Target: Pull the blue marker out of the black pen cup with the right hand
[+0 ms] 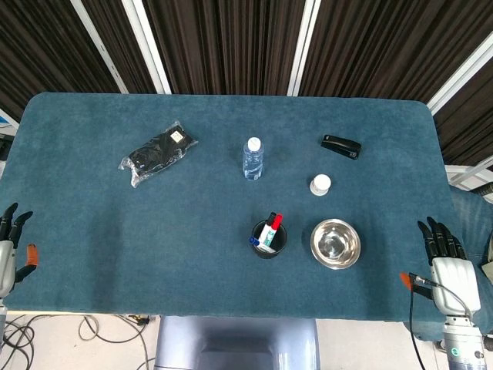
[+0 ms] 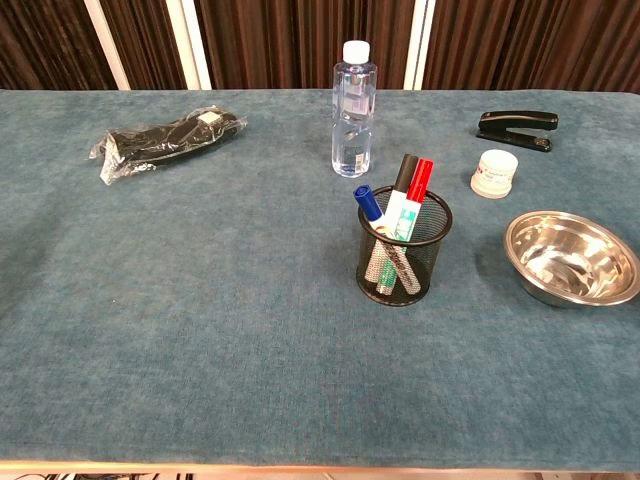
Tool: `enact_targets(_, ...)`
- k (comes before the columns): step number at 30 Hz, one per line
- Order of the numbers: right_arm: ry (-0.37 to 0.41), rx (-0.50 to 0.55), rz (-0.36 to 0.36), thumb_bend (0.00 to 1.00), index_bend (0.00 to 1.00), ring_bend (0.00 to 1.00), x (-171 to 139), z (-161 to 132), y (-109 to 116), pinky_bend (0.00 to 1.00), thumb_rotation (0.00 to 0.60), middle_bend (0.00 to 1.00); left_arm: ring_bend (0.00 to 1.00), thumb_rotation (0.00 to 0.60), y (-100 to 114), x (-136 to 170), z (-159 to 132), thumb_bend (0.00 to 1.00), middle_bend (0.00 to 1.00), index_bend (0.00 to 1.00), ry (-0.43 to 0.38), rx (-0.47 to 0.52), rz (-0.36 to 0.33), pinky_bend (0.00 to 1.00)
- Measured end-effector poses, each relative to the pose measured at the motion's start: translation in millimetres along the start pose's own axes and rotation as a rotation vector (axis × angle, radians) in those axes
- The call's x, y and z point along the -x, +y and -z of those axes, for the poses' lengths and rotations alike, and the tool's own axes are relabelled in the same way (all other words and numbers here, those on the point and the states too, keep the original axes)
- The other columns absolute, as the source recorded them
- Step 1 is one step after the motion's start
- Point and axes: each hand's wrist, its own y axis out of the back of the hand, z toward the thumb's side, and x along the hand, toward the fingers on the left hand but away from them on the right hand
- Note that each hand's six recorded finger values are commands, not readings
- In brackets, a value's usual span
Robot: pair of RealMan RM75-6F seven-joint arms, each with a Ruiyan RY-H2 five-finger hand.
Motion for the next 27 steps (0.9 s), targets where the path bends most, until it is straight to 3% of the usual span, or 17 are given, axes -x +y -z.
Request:
enact_targets(21,0.007,0.071,-0.040,0.25,0.00,0.00,-0.6,-1.9,-3.0,0.16,0.600,0.00,0.10,0.600,-0.4,0.2,0.4,0.56,0.00,0.13,0.005,0.003,0.006,0.06)
enact_targets(27,0.002,0.062,-0.042,0.21,0.01,0.00,0.3,0.9,-2.5,0.16,0.600,0.00,0.10,0.600,-0.9,0.6,0.5,0.56,0.00,0.13,0.006,0.006,0.009,0.06)
